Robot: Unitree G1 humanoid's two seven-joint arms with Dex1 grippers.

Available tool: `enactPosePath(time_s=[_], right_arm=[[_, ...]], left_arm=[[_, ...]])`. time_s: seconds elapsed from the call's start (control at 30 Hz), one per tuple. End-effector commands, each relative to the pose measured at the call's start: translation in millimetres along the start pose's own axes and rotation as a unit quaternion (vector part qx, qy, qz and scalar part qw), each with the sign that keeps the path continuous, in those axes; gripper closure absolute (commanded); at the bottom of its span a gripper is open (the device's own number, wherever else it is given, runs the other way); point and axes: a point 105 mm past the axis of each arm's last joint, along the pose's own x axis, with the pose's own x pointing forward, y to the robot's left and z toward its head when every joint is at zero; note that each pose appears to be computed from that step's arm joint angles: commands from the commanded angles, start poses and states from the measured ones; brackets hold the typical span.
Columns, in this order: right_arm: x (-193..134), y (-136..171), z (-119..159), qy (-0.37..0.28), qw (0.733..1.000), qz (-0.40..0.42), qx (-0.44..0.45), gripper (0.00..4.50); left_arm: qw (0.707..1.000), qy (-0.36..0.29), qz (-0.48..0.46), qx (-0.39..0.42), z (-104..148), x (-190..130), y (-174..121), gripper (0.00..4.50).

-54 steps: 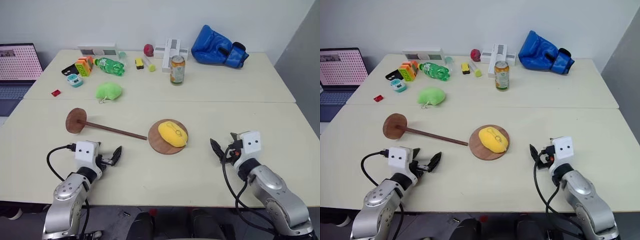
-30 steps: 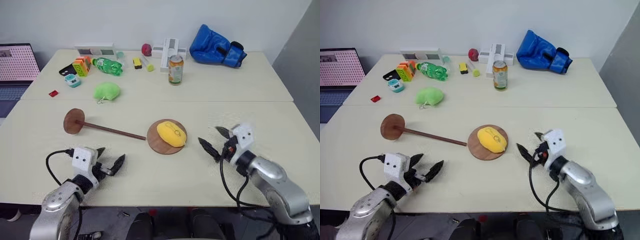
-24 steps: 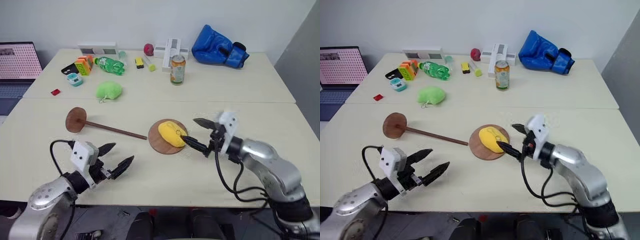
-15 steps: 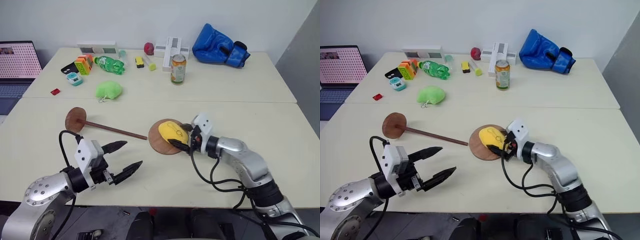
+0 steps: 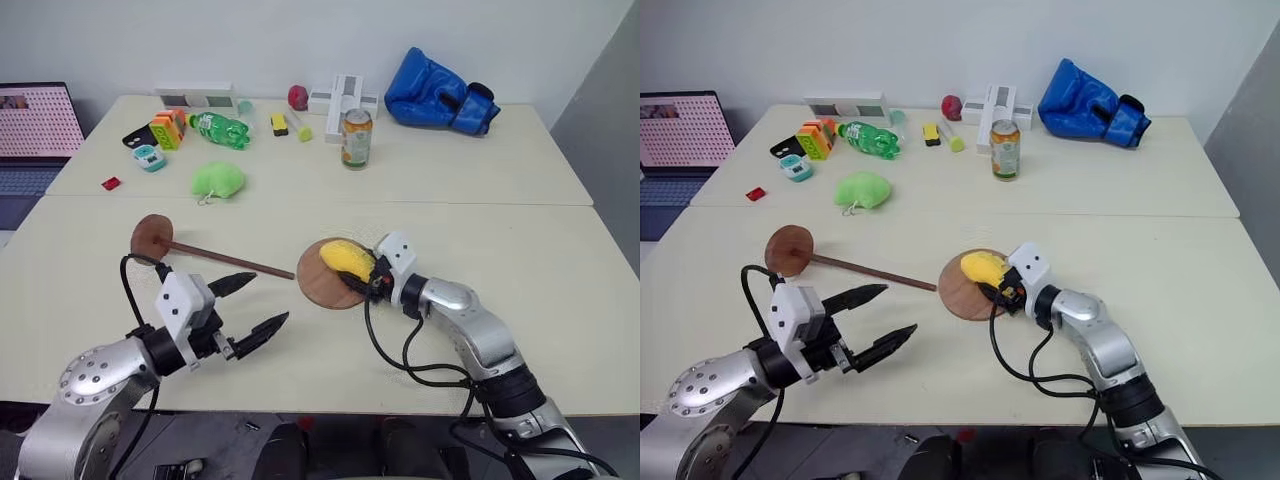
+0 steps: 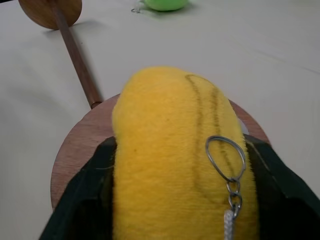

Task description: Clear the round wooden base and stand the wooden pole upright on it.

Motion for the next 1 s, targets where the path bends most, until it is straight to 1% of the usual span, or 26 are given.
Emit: enactPosePath(time_s=[0.03, 0.1, 0.13, 0.17, 0.23, 0.27, 0.3, 0.4, 0.47, 0.53, 0.57, 0.6, 0.67, 0.73, 0.8, 0.93, 0.97, 1.0], right_arm=[[-10.4, -9.5, 20.9, -0.039, 0.999, -0.015, -0.017, 2.57], [-19.2, -30.9, 27.9, -0.046, 0.997, -0.064, -0.024, 3.07], [-23.8, -44.7, 33.0, -0.052, 0.993, -0.100, -0.030, 3.21], [-26.6, -53.2, 36.3, -0.056, 0.990, -0.124, -0.034, 3.21], [-46.2, -96.0, 49.5, -0.069, 0.970, -0.229, -0.036, 3.21], [-55.0, -111.3, 53.6, -0.072, 0.960, -0.267, -0.039, 3.21], [-67.8, -133.2, 50.4, -0.059, 0.947, -0.315, -0.040, 3.21], [-87.3, -173.5, 32.9, -0.013, 0.922, -0.385, -0.026, 3.21], [-88.7, -190.2, 22.1, 0.002, 0.919, -0.394, -0.003, 3.21], [-87.4, -200.0, 14.2, 0.014, 0.918, -0.395, 0.010, 3.21], [-87.0, -204.2, 10.4, 0.018, 0.918, -0.395, 0.018, 2.84], [-86.2, -207.1, 8.2, 0.020, 0.918, -0.395, 0.023, 2.71], [-84.4, -209.1, 6.4, 0.021, 0.922, -0.387, 0.021, 2.11], [-84.8, -210.6, 6.3, 0.029, 0.924, -0.382, -0.006, 1.68], [-83.2, -206.9, 13.1, 0.014, 0.929, -0.370, -0.020, 1.24], [-83.8, -200.1, 24.1, -0.009, 0.931, -0.364, -0.026, 0.15], [-84.2, -197.2, 26.9, -0.013, 0.932, -0.361, -0.026, 0.04], [-85.2, -194.4, 31.9, -0.021, 0.932, -0.360, -0.027, 0.04]], left_arm=[[1.000, -0.013, -0.002, 0.010, 7.0, 4.0, -1.5, 0.00], [1.000, -0.014, -0.002, 0.010, 8.4, 8.8, 1.3, 0.00], [1.000, -0.018, -0.005, 0.011, 10.8, 11.4, 2.7, 0.00], [1.000, -0.021, -0.007, 0.012, 12.5, 13.0, 3.9, 0.00], [0.999, -0.042, -0.023, 0.015, 25.6, 25.5, 5.4, 0.00], [0.998, -0.051, -0.030, 0.015, 30.9, 30.8, 6.0, 0.00], [0.996, -0.065, -0.055, 0.015, 40.2, 40.5, -0.1, 0.00], [0.988, -0.095, -0.121, 0.008, 61.1, 63.8, -15.4, 0.00], [0.981, -0.112, -0.158, 0.006, 74.7, 79.9, -22.5, 0.00], [0.976, -0.119, -0.184, 0.010, 82.1, 89.8, -28.3, 0.00], [0.973, -0.122, -0.195, 0.011, 85.0, 93.4, -31.1, 0.00], [0.971, -0.123, -0.202, 0.012, 86.8, 96.0, -32.3, 0.00], [0.971, -0.122, -0.203, 0.016, 87.2, 98.9, -30.9, 0.00], [0.975, -0.118, -0.187, 0.024, 83.9, 103.6, -23.8, 0.00], [0.978, -0.113, -0.176, 0.020, 78.4, 103.5, -19.2, 0.00], [0.980, -0.108, -0.168, 0.016, 73.5, 99.0, -18.6, 0.00], [0.981, -0.105, -0.165, 0.016, 71.8, 97.3, -18.3, 0.00], [0.982, -0.099, -0.160, 0.017, 69.1, 95.6, -17.2, 0.00]])
